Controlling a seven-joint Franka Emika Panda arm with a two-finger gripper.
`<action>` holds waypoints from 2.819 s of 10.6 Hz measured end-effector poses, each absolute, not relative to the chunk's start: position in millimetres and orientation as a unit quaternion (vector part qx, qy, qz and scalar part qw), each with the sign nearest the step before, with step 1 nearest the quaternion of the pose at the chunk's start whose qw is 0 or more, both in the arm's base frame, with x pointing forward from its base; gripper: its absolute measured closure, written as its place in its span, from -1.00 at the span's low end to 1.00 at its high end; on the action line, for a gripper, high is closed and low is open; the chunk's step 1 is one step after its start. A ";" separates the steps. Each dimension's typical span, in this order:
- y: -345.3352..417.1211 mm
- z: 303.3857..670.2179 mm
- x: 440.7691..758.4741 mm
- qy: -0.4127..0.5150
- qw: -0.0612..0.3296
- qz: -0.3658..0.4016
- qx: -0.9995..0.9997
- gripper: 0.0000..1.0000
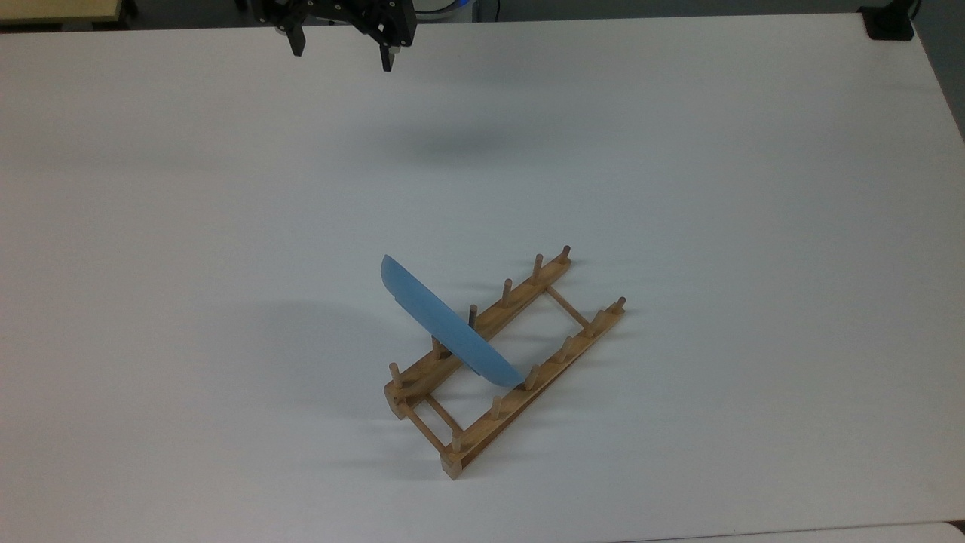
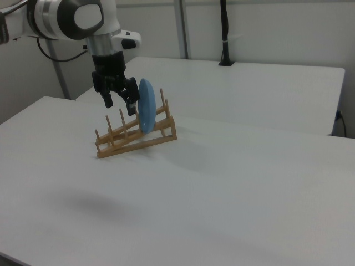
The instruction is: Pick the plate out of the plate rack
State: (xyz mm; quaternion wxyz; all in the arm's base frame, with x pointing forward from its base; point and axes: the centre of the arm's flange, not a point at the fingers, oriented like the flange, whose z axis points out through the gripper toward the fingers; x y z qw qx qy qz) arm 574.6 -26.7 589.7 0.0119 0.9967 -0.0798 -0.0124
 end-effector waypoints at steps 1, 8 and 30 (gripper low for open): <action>-26.3 589.7 574.6 -0.079 0.012 -0.012 0.997 -1.00; -22.8 588.7 574.9 -0.077 0.007 -0.014 0.997 -1.00; 121.8 534.9 661.0 0.145 0.265 0.225 0.926 -0.66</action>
